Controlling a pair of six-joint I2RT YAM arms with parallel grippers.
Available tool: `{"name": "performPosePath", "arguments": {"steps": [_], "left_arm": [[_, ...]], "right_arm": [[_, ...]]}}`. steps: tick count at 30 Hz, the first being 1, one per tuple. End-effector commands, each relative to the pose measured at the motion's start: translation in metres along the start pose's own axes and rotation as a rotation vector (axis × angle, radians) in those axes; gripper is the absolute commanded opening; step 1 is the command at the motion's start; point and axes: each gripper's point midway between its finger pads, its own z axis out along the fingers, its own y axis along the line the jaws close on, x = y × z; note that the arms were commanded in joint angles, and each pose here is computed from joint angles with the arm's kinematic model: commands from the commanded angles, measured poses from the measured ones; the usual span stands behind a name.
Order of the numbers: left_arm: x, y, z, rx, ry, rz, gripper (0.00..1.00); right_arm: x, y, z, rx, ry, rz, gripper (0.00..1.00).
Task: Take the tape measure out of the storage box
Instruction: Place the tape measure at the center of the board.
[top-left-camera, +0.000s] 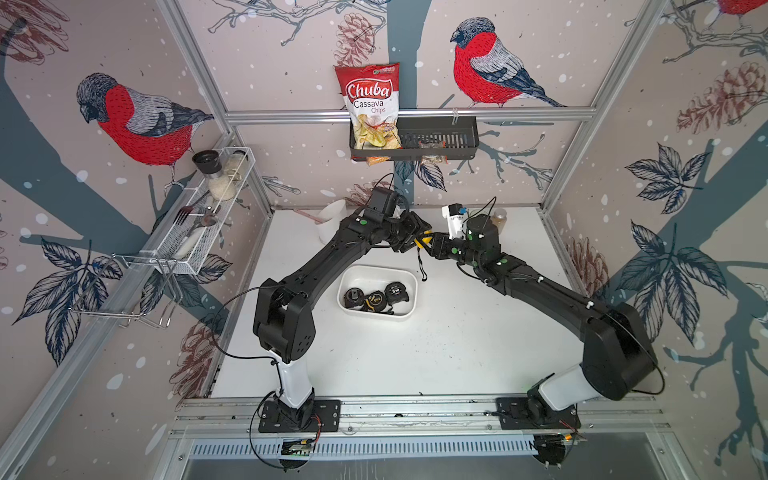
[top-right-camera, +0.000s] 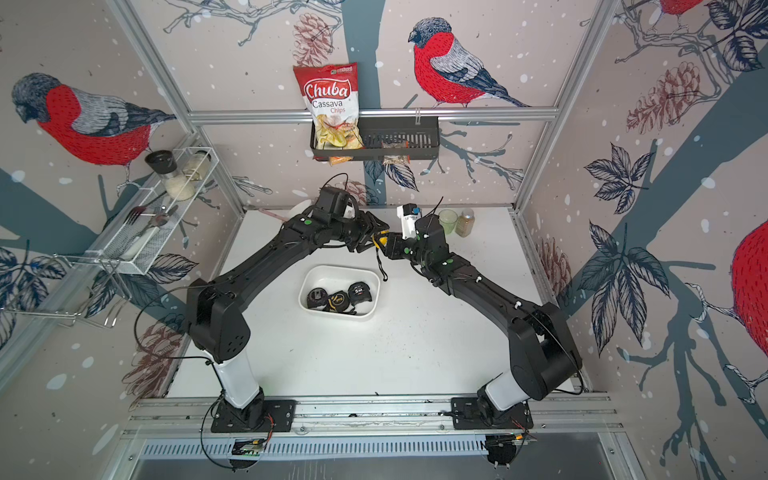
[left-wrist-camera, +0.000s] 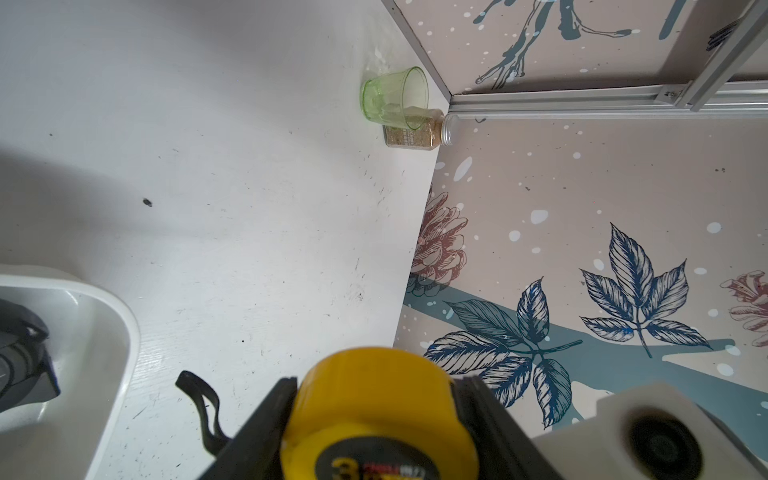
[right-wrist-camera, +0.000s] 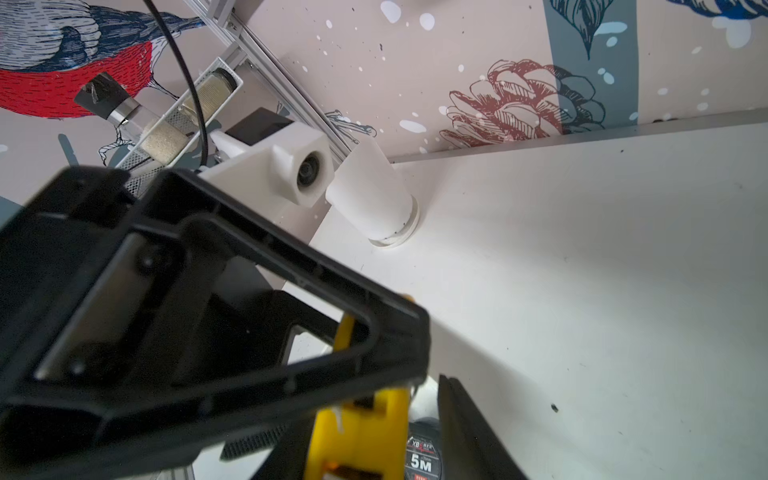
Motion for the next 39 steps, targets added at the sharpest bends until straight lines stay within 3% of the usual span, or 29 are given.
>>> {"name": "performPosePath", "arguments": {"steps": [1,6,7,9,10,14,19,23,28,32,39], "left_arm": [[0.007,-0.013,0.002,0.065,0.040,0.012,0.00],[0.008,-0.015,0.003,0.076,0.052,0.012,0.00],[0.007,-0.015,0.002,0.077,0.051,0.014,0.00],[0.005,-0.015,0.001,0.081,0.049,0.018,0.00],[0.005,-0.016,0.000,0.084,0.048,0.022,0.00],[0.000,-0.017,-0.006,0.102,0.032,0.039,0.04],[0.000,-0.023,-0.007,0.134,0.026,0.064,0.60],[-0.008,-0.023,-0.012,0.138,0.009,0.083,0.82],[-0.022,0.003,-0.029,0.085,-0.037,0.097,0.96],[-0.029,0.037,-0.040,-0.032,-0.068,0.142,0.97],[-0.040,0.066,-0.043,-0.246,-0.090,0.261,0.97]], "right_arm": [[-0.010,-0.001,0.002,0.011,-0.041,-0.008,0.43],[-0.008,-0.004,0.004,0.020,-0.039,-0.004,0.33],[-0.009,-0.005,0.004,0.022,-0.041,-0.003,0.27],[-0.010,-0.006,0.004,0.027,-0.039,-0.001,0.03],[-0.011,-0.006,0.004,0.031,-0.040,-0.002,0.00],[-0.011,-0.006,0.001,0.036,-0.044,-0.008,0.00],[-0.016,-0.010,-0.002,0.056,-0.054,-0.008,0.00],[-0.020,-0.027,-0.011,0.118,-0.061,0.033,0.00],[-0.002,-0.070,-0.035,0.211,-0.043,0.138,0.00],[0.030,-0.103,-0.042,0.250,0.025,0.249,0.00],[0.095,-0.152,-0.020,0.298,0.253,0.478,0.00]]}}
